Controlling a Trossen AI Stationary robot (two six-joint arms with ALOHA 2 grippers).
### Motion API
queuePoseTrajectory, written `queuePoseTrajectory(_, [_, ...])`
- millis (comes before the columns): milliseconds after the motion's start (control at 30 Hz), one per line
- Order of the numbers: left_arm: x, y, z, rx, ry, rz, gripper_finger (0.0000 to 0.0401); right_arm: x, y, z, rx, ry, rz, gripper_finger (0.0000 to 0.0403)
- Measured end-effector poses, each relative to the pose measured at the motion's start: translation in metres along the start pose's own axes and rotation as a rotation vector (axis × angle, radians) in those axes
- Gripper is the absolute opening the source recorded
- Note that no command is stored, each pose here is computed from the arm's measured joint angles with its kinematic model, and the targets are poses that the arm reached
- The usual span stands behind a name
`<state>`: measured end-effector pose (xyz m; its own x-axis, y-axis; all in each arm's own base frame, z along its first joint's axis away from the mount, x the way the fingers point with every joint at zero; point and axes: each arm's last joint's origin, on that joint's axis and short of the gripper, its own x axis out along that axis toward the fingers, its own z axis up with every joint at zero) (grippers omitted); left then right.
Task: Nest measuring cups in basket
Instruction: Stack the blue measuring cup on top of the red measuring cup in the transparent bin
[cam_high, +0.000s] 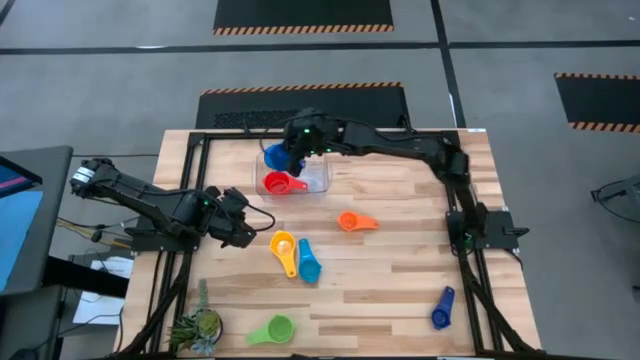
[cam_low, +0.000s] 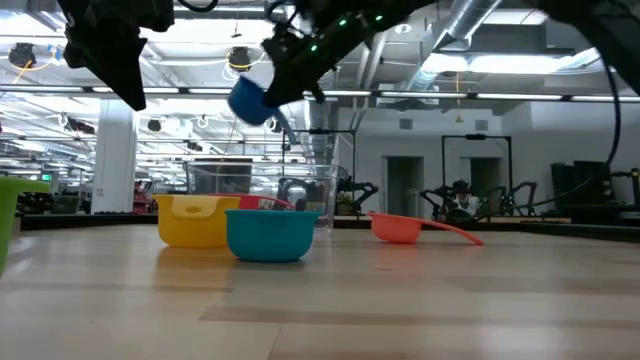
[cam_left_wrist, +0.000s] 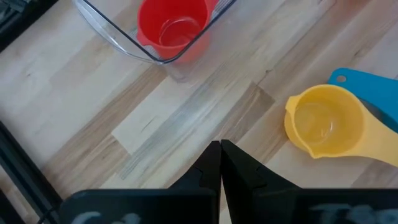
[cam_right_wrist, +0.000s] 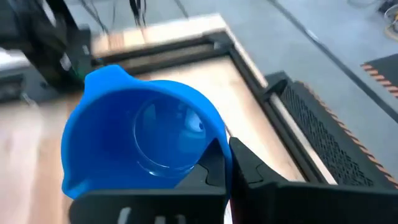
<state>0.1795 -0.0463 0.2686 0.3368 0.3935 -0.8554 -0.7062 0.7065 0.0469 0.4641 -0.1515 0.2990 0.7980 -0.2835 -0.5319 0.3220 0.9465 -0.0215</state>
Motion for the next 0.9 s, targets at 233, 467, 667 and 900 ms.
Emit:
queuePoseTrajectory(233, [0.0, 0.0, 0.0, 0.0, -0.001, 0.0, 0.0, 0.032, 0.002, -0.005, -0.067, 0.104, 0.095, 0.0006])
queuePoseTrajectory(467, [0.0, 0.0, 0.0, 0.001, -0.001, 0.0, 0.0, 0.058, 0.013, -0.023, -0.07, 0.175, 0.151, 0.0006])
queuePoseTrajectory(667, [0.0, 0.0, 0.0, 0.001, -0.002, 0.001, 0.0, 0.063, 0.015, -0.028, -0.08, 0.188, 0.155, 0.0006])
queuePoseTrajectory(900, [0.0, -0.001, 0.0, -0.003, -0.005, -0.004, 0.0, 0.063, 0.004, -0.03, -0.065, 0.213, 0.136, 0.001])
